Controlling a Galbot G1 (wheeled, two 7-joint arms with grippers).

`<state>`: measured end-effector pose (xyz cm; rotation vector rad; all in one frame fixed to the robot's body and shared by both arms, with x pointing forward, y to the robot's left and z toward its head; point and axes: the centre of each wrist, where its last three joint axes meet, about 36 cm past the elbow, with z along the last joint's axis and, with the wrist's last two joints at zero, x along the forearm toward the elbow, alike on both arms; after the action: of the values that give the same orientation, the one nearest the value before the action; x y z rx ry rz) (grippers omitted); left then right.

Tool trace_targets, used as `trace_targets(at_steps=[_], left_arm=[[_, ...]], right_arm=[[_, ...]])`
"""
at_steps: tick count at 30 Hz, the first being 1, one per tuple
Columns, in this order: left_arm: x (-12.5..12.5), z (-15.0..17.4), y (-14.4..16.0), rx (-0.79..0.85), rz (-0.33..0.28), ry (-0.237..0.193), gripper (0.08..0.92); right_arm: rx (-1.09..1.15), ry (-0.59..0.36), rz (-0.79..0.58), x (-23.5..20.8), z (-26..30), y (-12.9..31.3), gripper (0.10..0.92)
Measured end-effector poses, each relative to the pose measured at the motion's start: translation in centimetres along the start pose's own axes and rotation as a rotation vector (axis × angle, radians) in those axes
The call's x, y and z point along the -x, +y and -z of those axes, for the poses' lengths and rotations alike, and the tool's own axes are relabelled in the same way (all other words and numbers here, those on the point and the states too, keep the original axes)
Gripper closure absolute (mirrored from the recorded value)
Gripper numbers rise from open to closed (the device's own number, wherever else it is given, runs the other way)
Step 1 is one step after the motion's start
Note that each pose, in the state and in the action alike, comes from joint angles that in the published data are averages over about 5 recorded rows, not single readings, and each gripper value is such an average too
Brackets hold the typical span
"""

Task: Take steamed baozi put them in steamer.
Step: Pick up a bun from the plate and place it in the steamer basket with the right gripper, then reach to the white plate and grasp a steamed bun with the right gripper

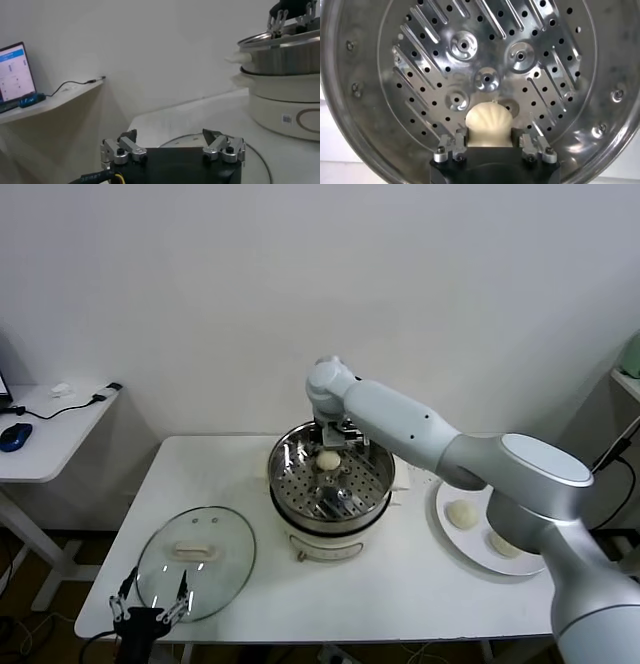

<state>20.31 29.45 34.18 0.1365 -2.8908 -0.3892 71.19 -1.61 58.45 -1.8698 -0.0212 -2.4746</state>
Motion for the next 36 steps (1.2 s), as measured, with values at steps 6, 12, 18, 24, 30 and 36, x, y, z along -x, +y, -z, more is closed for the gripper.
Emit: trace_targets(at_steps=[6,12,18,24,30,36], left_arm=[[-0.2,-0.1,0.0,0.000,0.000,0.003,0.177],[-0.4,0.0,0.0,0.001,0.001,0.003,0.177],[-0.4,0.4,0.0,0.002,0.000,-0.005,0.177],[-0.5,0.7,-0.1,-0.002,-0.003,-0.011,0.177],[-0.5,1.1,-0.3,-0.007,-0.003,-0.021,0.177],[-0.8,1.1,-0.5,-0.008,-0.008,-0.019,0.177]], right_arm=[[0.009,0.006,-0.016,-1.9,-0.5,0.9,0.200],[0.069,0.014,-0.061,-5.8,-1.2,3.7,0.200],[0.299,0.005,-0.153,-10.2,-1.7,9.8,0.200],[0.716,-0.012,-0.249,-11.7,-0.3,18.2,0.200],[1.158,-0.046,-0.264,-10.6,2.6,26.4,0.200],[1.455,-0.126,-0.216,-7.4,5.3,32.1,0.200]])
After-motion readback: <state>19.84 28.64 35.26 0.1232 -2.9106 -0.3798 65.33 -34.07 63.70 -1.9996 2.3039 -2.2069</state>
